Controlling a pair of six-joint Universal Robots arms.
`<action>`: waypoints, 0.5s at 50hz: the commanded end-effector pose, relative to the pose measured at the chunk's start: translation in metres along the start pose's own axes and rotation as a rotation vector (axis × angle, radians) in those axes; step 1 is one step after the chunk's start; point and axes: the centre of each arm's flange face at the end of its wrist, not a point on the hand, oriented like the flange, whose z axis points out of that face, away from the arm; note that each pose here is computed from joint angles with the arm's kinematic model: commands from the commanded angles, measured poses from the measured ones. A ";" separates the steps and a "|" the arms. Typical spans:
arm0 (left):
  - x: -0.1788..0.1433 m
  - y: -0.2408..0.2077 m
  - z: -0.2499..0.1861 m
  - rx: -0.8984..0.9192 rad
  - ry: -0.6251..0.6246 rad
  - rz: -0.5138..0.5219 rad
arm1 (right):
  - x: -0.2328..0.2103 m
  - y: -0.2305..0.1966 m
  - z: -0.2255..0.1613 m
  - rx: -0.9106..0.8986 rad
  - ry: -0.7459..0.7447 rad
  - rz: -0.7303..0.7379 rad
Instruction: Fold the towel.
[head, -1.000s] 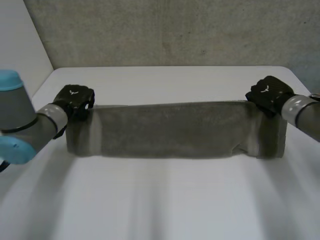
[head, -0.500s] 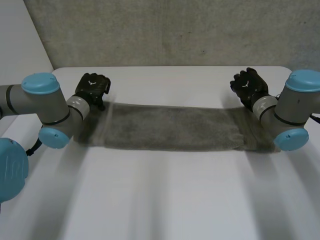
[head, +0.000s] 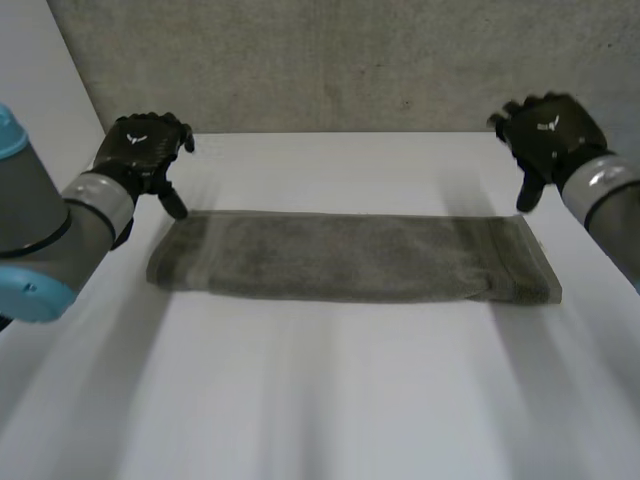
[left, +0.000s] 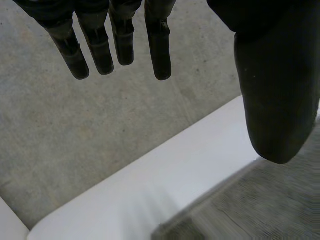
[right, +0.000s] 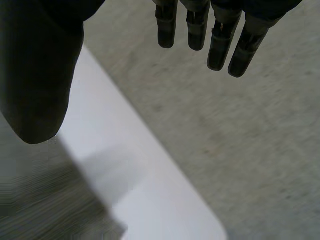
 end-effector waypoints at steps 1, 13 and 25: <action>0.009 0.019 -0.032 -0.031 0.006 -0.029 | -0.024 0.029 -0.030 -0.169 -0.123 0.023; 0.014 0.057 -0.039 -0.061 -0.001 -0.106 | -0.032 0.123 -0.010 -0.320 -0.129 0.020; 0.013 0.060 -0.038 -0.064 -0.002 -0.108 | -0.038 0.157 0.009 -0.326 -0.115 0.027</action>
